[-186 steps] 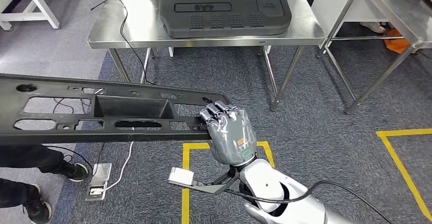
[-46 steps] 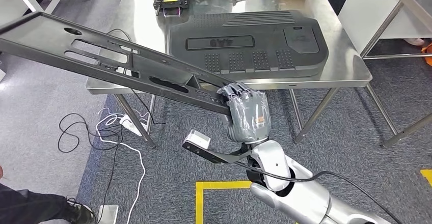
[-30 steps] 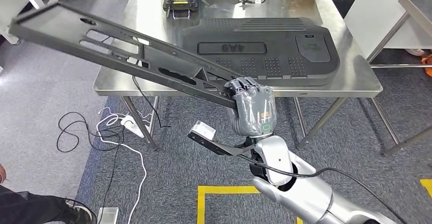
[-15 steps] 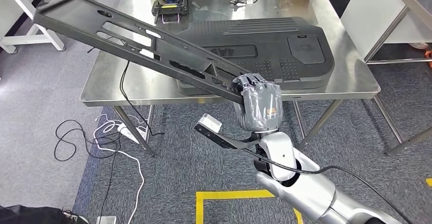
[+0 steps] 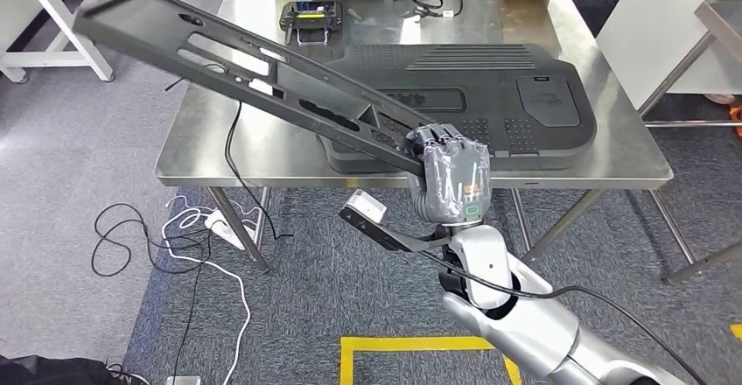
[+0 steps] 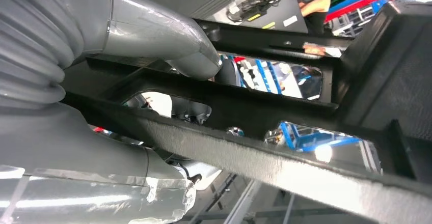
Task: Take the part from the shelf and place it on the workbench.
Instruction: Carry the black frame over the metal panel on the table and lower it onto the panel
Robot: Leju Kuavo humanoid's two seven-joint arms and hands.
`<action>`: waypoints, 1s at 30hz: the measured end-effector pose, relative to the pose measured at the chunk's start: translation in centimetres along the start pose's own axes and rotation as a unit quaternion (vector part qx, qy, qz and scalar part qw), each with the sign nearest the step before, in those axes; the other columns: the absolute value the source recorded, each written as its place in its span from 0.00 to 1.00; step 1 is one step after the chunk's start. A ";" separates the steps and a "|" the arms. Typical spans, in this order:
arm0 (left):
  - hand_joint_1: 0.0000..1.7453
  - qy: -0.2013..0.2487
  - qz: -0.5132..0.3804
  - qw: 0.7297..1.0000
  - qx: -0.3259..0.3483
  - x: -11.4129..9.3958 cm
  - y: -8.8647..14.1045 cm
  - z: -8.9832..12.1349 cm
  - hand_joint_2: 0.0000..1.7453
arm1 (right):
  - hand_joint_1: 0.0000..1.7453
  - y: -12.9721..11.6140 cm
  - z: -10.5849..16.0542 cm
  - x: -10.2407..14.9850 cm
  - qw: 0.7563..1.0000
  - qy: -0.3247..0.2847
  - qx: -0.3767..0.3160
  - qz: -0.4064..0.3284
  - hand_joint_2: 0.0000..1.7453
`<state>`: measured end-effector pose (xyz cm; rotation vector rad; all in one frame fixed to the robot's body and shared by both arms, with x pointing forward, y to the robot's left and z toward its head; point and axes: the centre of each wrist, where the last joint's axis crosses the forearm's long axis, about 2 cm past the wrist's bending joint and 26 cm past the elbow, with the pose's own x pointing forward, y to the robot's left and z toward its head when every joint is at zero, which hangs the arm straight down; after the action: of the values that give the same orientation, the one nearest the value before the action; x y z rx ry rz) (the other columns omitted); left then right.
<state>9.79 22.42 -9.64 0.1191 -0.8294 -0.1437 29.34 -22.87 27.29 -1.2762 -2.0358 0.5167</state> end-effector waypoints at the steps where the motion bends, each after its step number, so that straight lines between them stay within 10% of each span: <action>1: 0.00 0.000 0.000 1.000 0.000 0.0 0.0 0.0 1.00 | 1.00 0.0 0.0 0.0 1.000 0.001 0.000 0.001 1.00; 30: 0.00 0.002 0.002 1.000 -0.002 0.3 0.2 -0.3 1.00 | 1.00 0.6 -2.6 -3.3 0.995 0.036 0.010 0.090 1.00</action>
<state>10.23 22.62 -9.57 0.1130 -0.8255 -0.1417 32.56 -25.59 27.58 -1.4535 -1.8617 0.5642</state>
